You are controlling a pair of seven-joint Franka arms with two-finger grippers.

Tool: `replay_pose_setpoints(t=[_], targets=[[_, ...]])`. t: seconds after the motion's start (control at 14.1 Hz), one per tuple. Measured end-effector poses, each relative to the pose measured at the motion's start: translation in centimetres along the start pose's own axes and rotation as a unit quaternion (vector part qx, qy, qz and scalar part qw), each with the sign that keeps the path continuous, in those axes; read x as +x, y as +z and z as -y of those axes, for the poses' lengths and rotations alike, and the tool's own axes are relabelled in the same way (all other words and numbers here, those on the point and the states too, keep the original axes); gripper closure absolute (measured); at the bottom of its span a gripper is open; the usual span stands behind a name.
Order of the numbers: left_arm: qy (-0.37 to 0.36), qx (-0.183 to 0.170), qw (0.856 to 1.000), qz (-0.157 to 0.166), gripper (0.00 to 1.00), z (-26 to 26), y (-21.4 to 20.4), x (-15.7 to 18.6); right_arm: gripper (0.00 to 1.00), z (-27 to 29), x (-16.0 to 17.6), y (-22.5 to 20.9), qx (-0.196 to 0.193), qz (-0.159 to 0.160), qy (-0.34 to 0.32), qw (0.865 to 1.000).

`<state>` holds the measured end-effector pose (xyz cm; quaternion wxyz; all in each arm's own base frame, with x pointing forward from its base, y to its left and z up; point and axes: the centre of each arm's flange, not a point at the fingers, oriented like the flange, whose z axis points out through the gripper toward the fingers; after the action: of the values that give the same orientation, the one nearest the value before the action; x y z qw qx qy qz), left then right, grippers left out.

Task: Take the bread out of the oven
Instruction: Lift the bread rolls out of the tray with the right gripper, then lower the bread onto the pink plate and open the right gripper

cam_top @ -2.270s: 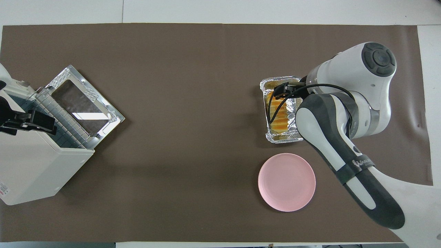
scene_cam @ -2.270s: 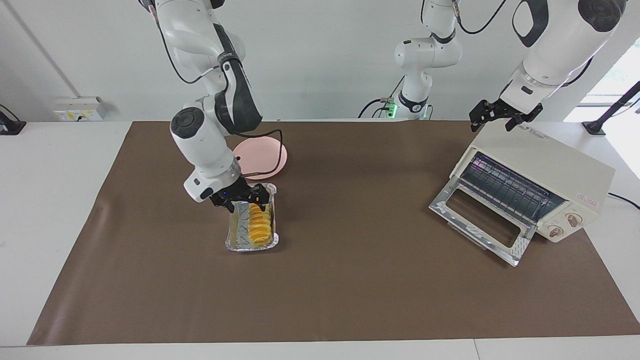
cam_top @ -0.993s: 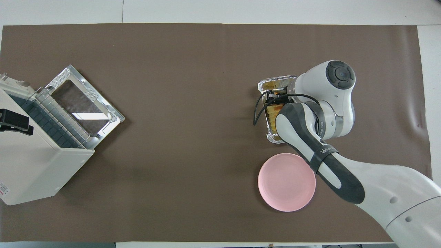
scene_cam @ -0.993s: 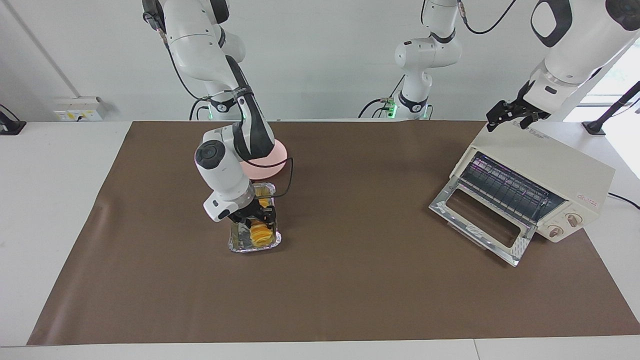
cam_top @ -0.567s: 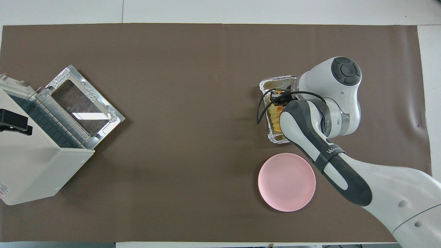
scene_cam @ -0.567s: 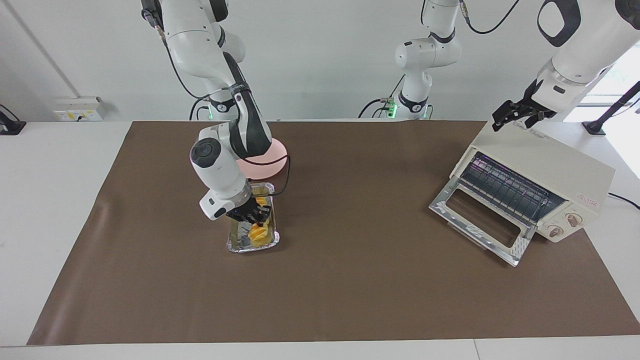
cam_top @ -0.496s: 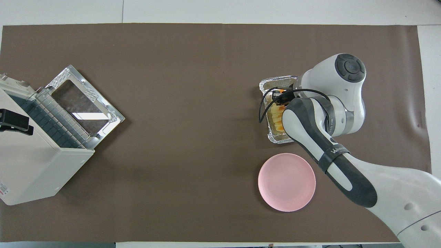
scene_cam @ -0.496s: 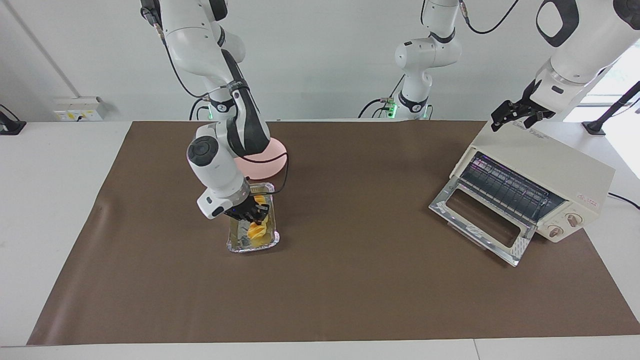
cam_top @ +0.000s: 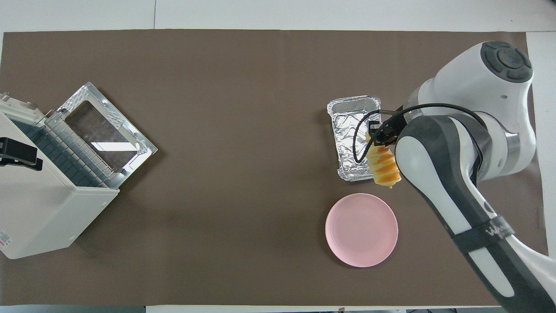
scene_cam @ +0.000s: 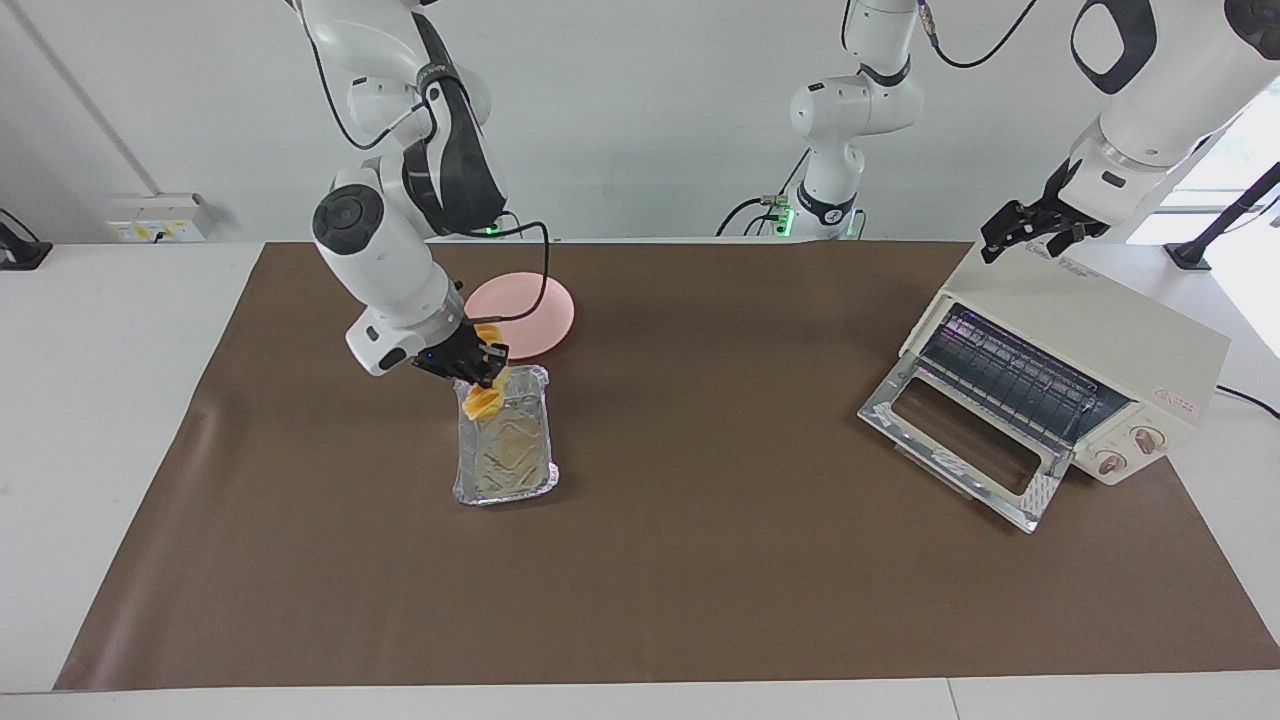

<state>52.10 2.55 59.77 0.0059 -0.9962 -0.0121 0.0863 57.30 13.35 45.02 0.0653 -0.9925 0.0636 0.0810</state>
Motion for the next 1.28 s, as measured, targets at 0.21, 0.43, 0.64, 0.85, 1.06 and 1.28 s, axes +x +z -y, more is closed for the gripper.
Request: replay_pose_setpoints(t=[0.21,0.43,0.64,0.85,1.06,1.28], targets=[[0.000,0.000,1.000,-0.001,0.00,0.0,0.0,0.0,0.90,0.5,-4.9,0.4,-0.017,0.026,-0.001,1.000],[0.002,0.001,1.000,-0.029,0.00,-0.2,-1.0,0.4,0.90,0.6,-9.9,5.0,-0.027,0.028,-0.008,0.999],[0.019,0.003,0.998,-0.058,0.00,-1.7,-2.5,0.6,0.90,-0.2,-13.3,9.9,-0.025,0.018,-0.009,0.999],[0.044,0.006,0.997,-0.068,0.00,-4.4,-2.8,0.7,0.90,-0.4,-14.7,12.9,-0.018,-0.002,-0.004,1.000],[0.046,0.006,0.995,-0.087,0.00,-4.6,-3.2,1.1,0.90,-0.4,-15.2,14.8,-0.018,-0.012,-0.004,1.000],[0.046,0.006,0.995,-0.086,0.00,-4.6,-3.1,1.1,0.90,0.2,-15.7,16.2,-0.021,-0.013,-0.004,1.000]])
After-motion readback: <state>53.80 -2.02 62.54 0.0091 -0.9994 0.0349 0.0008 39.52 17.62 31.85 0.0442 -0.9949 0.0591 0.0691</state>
